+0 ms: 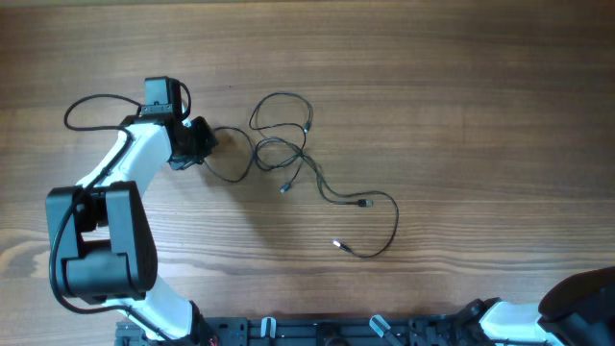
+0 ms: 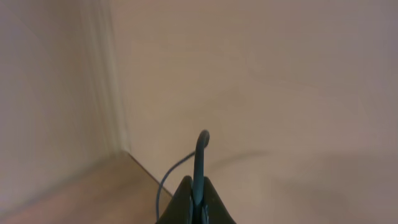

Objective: Untangle cables

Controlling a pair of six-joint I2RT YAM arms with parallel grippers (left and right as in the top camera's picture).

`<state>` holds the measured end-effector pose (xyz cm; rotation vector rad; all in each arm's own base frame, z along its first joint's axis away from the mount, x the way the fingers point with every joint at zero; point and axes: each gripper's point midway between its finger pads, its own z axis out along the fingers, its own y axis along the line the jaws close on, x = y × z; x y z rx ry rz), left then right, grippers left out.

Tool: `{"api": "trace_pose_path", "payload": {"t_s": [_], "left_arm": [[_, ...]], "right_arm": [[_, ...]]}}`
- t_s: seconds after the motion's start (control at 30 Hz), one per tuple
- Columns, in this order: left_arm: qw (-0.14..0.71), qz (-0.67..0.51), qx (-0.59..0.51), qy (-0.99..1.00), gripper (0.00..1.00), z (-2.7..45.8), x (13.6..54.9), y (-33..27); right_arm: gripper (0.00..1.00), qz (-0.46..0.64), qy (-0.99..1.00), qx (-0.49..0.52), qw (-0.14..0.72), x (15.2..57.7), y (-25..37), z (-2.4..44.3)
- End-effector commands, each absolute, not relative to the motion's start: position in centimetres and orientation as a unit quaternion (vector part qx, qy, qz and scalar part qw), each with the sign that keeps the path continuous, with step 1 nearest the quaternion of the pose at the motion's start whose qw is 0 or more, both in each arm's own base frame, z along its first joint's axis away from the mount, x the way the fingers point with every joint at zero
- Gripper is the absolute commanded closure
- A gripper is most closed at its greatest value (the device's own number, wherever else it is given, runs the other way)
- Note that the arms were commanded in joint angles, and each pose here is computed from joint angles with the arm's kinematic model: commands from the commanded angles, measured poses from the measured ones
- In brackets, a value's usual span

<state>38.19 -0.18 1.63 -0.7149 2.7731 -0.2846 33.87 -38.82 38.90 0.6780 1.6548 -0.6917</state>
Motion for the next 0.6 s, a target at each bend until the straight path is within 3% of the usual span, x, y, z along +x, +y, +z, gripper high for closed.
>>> {"api": "trace_pose_path", "payload": {"t_s": [0.0, 0.1, 0.23, 0.33, 0.47, 0.53, 0.57], "left_arm": [[0.13, -0.103, -0.249, 0.954, 0.96, 1.7, 38.2, -0.4], [0.131, -0.103, -0.249, 0.954, 0.96, 1.7, 38.3, -0.4], [0.132, -0.103, -0.249, 0.954, 0.96, 1.7, 38.3, -0.4], [0.134, -0.104, -0.249, 0.954, 0.96, 1.7, 38.4, -0.4], [0.139, -0.105, -0.248, 0.953, 0.96, 1.8, 38.7, -0.4], [0.143, -0.105, -0.248, 0.952, 0.96, 1.9, 38.8, -0.4], [0.143, -0.106, -0.248, 0.952, 0.96, 1.9, 38.8, -0.4]], "right_arm": [[0.96, -0.3, 0.742, 0.357, 0.482, 30.7, -42.6, 32.6], [0.96, -0.248, 0.797, 0.399, 0.379, 29.1, -42.7, 24.4], [0.96, -0.196, 0.783, 0.54, 0.24, 25.8, -41.8, 14.7], [0.95, -0.133, 0.796, 0.56, 0.189, 26.1, -39.8, 9.1], [0.76, -0.013, 0.824, 0.538, 0.178, 29.2, -37.5, 3.2], [0.0, 0.035, 0.84, 0.51, 0.184, 30.6, -36.0, 2.4], [0.0, 0.036, 0.838, 0.51, 0.189, 30.7, -36.0, 2.9]]}}
